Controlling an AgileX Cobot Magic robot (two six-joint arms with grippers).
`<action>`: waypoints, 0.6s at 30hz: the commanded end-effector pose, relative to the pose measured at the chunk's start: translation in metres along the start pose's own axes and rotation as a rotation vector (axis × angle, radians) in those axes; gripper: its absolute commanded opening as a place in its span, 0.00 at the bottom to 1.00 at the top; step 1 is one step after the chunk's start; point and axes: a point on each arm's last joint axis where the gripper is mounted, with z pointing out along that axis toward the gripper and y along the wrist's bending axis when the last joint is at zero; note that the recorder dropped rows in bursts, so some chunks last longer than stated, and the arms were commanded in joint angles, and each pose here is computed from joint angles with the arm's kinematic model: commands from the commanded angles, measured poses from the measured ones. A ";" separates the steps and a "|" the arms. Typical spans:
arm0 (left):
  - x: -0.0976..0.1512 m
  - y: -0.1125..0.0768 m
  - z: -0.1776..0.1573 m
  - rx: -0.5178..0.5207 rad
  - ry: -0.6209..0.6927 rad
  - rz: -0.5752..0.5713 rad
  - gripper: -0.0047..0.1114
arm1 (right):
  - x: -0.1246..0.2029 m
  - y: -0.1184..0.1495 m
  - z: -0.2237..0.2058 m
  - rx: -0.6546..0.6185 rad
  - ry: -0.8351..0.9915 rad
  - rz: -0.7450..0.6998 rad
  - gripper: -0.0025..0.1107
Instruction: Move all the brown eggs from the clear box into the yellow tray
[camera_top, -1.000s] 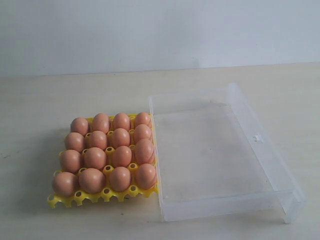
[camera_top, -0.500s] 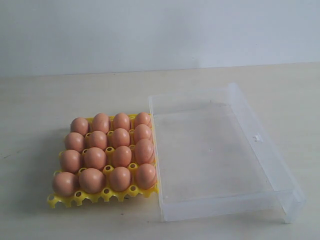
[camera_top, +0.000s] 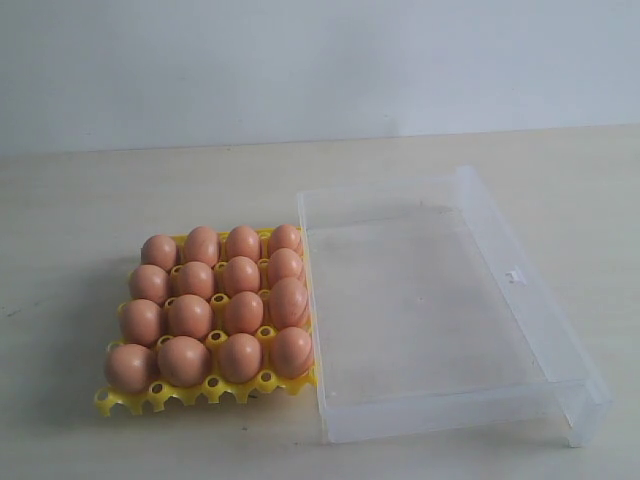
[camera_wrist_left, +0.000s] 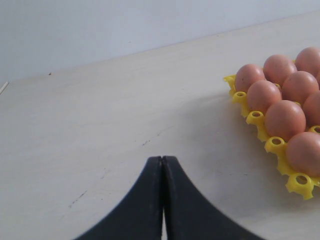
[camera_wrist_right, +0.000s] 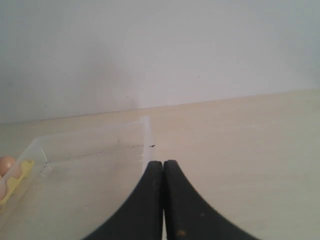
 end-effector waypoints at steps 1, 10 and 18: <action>-0.002 0.000 -0.001 -0.001 -0.017 -0.001 0.04 | 0.001 -0.001 0.000 0.007 -0.007 -0.009 0.02; -0.002 0.000 -0.001 -0.001 -0.017 -0.001 0.04 | 0.000 -0.001 0.000 0.006 -0.013 -0.009 0.02; -0.002 0.000 -0.001 -0.001 -0.017 -0.001 0.04 | -0.001 0.000 0.000 0.006 -0.029 -0.036 0.02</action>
